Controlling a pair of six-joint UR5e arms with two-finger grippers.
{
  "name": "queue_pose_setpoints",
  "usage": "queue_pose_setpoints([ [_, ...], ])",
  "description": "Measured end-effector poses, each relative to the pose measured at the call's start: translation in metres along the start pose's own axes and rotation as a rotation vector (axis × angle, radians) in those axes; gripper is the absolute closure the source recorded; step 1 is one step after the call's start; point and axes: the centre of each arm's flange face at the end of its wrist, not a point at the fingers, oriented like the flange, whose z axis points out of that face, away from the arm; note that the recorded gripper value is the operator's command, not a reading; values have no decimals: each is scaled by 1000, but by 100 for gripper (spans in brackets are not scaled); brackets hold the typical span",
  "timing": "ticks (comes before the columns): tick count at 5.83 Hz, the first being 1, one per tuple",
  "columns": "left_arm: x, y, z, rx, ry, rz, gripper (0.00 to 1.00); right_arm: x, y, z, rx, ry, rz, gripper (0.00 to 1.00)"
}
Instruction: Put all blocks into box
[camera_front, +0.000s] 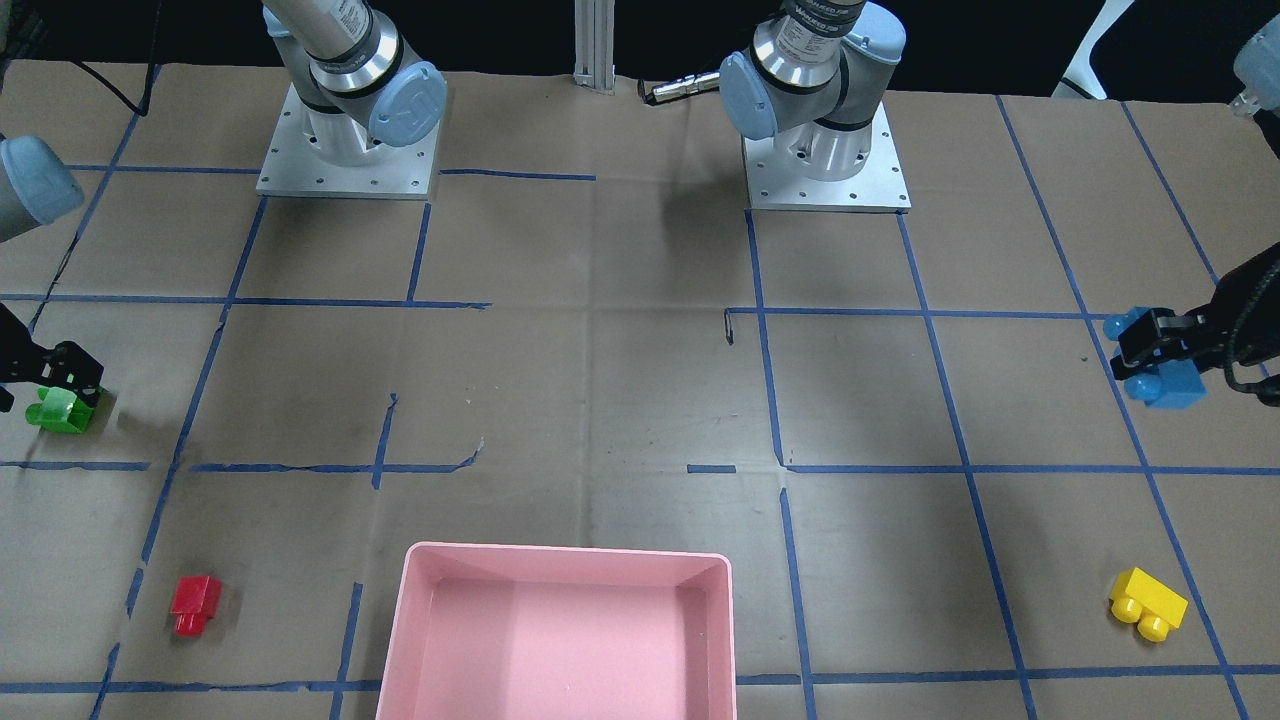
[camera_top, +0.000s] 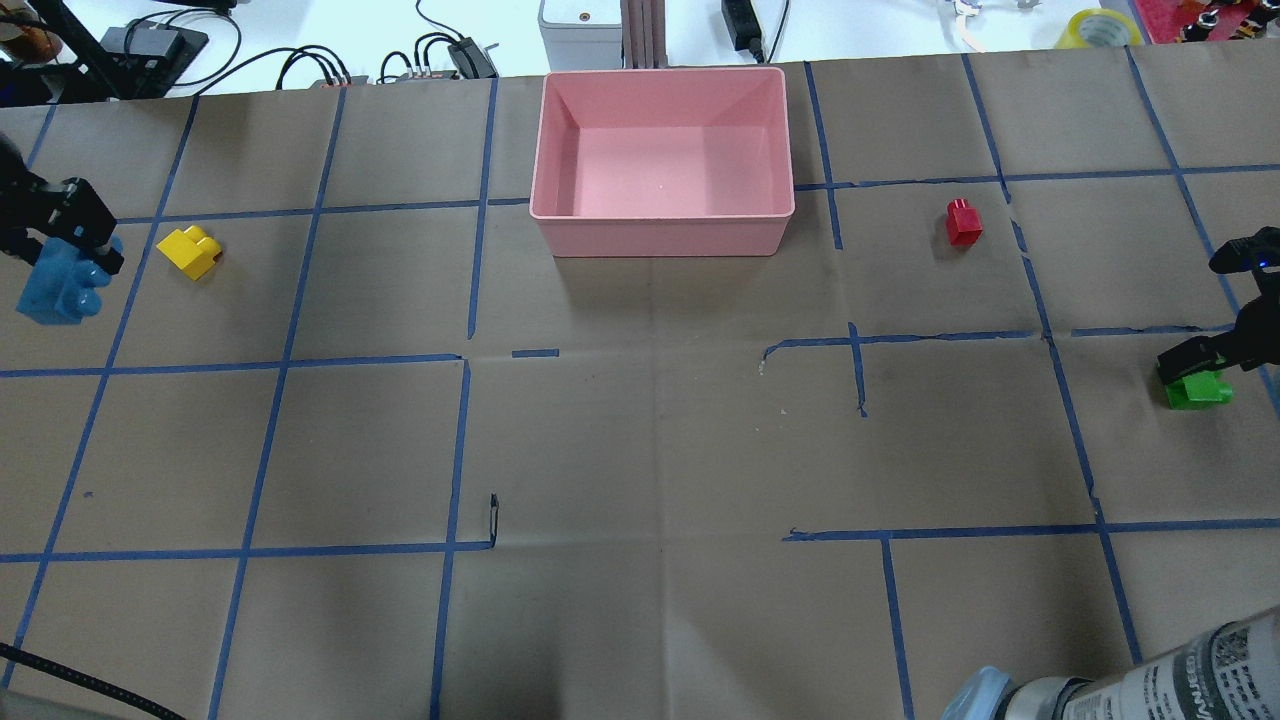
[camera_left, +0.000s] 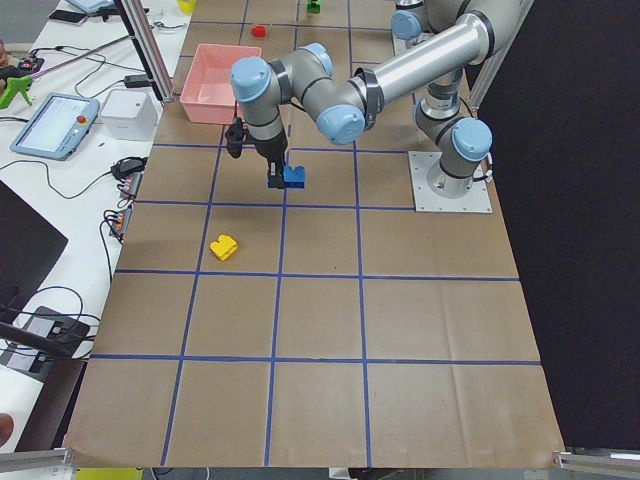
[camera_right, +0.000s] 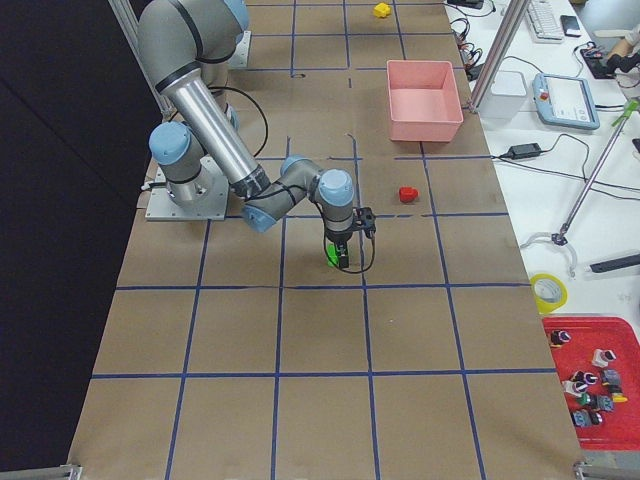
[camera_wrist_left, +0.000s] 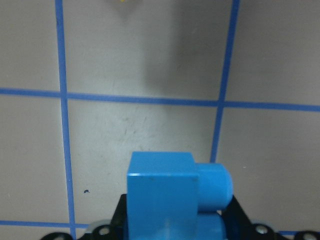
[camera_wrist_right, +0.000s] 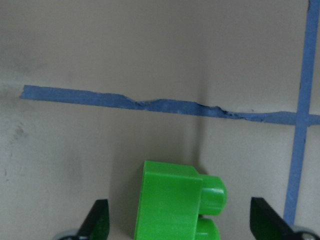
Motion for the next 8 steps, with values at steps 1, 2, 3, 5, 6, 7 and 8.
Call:
queue_pose_setpoints([
  [1,57,-29,-18,33,-15,65,89,0,1,2,-6,-1,-1,11],
  [2,130,-64,-35,64,-22,108,89,0,1,3,-8,-1,-2,40],
  [3,216,-98,-45,96,-7,124,89,0,1,3,-8,-1,-2,60],
  [5,371,-158,-27,142,75,98,89,1,0,2,-5,-1,-1,83],
  [6,410,-184,0,143,88,92,89,5,-3,-4,2,10,-1,87],
  [7,426,-210,40,143,88,84,88,14,-14,-20,24,35,-6,92],
  [8,432,-232,82,149,84,79,64,25,-29,-42,33,45,-14,95],
])
